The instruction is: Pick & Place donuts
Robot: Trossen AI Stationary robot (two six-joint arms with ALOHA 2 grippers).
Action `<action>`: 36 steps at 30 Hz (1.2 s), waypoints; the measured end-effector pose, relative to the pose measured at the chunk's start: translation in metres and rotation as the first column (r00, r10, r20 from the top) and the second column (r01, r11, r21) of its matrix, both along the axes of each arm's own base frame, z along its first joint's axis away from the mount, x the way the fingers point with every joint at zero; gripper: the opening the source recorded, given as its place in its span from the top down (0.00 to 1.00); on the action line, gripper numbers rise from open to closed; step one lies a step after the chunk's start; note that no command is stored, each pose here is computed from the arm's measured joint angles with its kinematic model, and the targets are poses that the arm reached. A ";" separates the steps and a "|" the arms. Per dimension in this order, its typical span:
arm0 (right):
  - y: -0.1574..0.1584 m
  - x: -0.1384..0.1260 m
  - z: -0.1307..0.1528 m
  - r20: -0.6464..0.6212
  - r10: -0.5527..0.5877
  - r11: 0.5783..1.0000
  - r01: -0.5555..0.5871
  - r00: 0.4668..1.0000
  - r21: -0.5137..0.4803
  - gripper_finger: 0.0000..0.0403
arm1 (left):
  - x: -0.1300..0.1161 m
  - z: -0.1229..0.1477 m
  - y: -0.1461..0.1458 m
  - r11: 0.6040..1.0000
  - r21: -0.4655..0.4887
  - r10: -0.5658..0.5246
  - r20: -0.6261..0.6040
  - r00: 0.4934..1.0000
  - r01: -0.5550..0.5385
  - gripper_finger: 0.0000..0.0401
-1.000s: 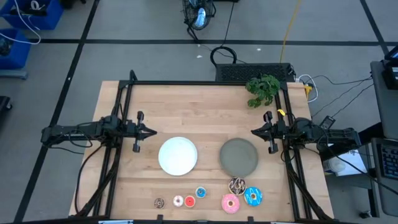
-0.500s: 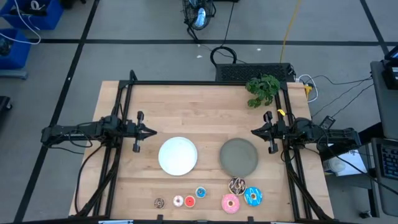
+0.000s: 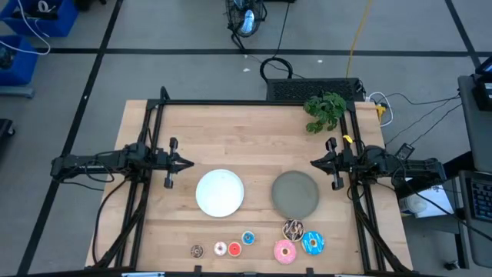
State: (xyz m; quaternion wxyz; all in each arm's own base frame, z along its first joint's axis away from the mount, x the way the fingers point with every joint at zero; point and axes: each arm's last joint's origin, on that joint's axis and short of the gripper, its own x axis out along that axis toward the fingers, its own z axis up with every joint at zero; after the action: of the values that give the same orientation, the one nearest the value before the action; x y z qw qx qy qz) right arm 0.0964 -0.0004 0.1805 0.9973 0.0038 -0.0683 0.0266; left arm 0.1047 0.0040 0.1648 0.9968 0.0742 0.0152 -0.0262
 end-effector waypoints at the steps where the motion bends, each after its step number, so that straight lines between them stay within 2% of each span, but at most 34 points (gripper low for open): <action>1: 0.000 0.000 0.000 0.000 0.000 1.000 0.000 1.000 0.000 1.00 | 0.000 0.000 0.000 1.000 0.000 0.000 0.000 1.000 0.000 0.95; 36: 0.000 0.000 0.002 0.022 0.002 1.000 -0.002 1.000 0.011 1.00 | 0.000 0.000 0.000 1.000 0.000 0.000 0.000 1.000 0.000 0.95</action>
State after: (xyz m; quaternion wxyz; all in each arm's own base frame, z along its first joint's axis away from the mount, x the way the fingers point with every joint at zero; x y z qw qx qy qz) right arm 0.0961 -0.0003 0.1826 0.9964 0.0092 -0.0793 0.0273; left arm 0.1046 0.0041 0.1647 0.9968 0.0742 0.0153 -0.0261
